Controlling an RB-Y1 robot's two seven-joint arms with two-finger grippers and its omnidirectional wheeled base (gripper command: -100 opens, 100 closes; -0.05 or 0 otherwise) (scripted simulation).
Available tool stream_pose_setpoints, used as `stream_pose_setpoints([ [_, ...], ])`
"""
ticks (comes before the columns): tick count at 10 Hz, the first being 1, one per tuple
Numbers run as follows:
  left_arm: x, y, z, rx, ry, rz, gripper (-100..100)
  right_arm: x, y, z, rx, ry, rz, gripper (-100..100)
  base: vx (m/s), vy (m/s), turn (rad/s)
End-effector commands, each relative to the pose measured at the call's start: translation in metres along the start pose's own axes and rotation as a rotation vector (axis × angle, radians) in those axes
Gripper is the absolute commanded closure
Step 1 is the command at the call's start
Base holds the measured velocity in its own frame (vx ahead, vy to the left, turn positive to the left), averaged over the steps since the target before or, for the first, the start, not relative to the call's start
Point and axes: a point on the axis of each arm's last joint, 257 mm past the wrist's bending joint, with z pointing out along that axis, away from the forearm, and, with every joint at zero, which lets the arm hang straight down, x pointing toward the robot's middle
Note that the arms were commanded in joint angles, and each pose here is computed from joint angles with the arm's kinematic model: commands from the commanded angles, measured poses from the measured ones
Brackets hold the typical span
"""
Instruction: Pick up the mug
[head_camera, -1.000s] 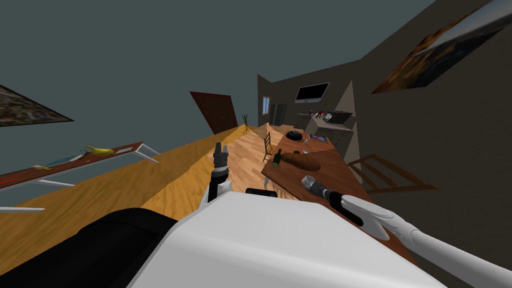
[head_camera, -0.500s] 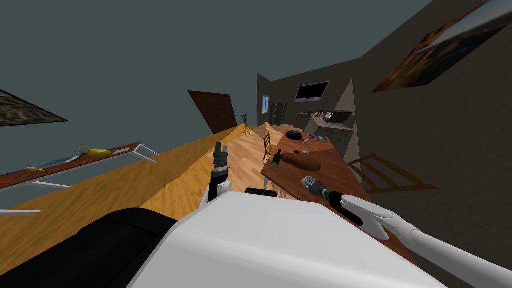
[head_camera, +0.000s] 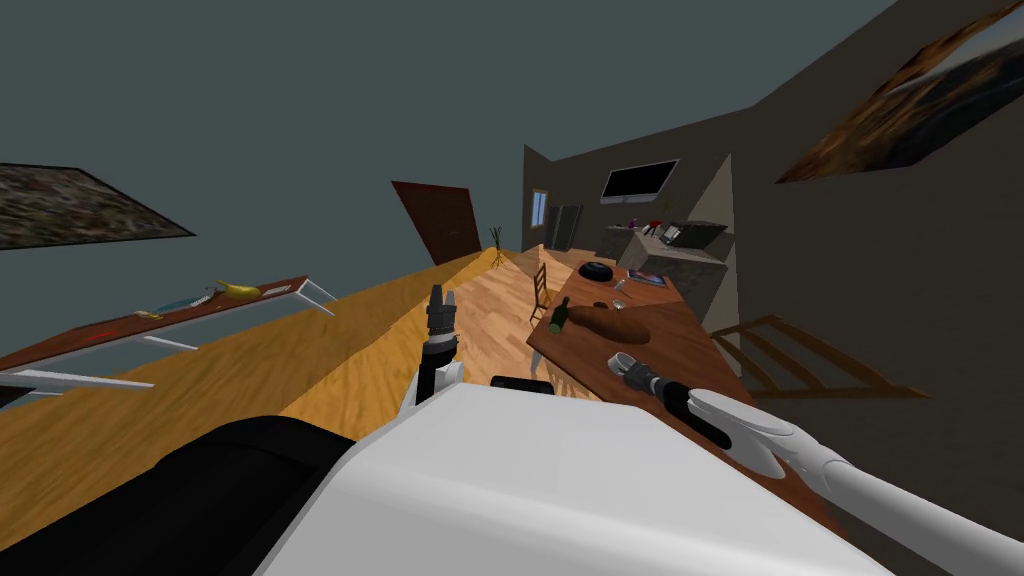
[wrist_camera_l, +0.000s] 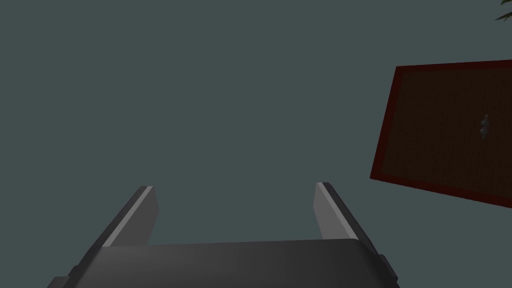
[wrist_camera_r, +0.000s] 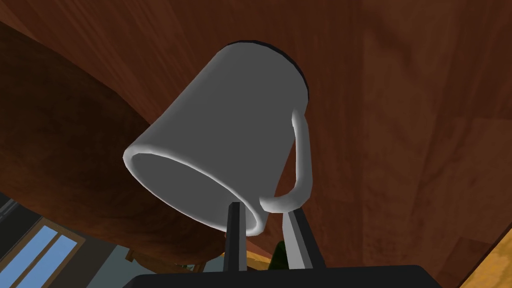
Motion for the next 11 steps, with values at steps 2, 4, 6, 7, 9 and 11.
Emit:
stream_pose_setpoints([
  [2, 0.000, 0.000, 0.000, 0.000, 0.000, 0.000, 0, 0.017, -0.018, -0.002, 0.012, 0.020, 0.023, 100, -0.106, 0.073, 0.160],
  [4, 0.000, 0.000, 0.000, 0.000, 0.000, 0.000, 0, 0.026, -0.029, -0.004, 0.022, 0.030, 0.040, 100, -0.066, 0.039, 0.101],
  [6, 0.000, 0.000, 0.000, 0.000, 0.000, 0.000, 0, 0.036, -0.040, -0.006, 0.033, 0.039, 0.058, 100, -0.060, 0.031, 0.117],
  [7, 0.000, 0.000, 0.000, 0.000, 0.000, 0.000, 0, 0.043, -0.050, -0.009, 0.041, 0.044, 0.076, 100, -0.061, 0.037, 0.156],
  [9, 0.000, 0.000, 0.000, 0.000, 0.000, 0.000, 0, 0.053, -0.060, -0.012, 0.051, 0.052, 0.096, 100, -0.062, 0.048, 0.098],
  [11, 0.000, 0.000, 0.000, 0.000, 0.000, 0.000, 0, 0.067, -0.077, -0.019, 0.066, 0.057, 0.137, 100, -0.122, 0.075, 0.228],
])
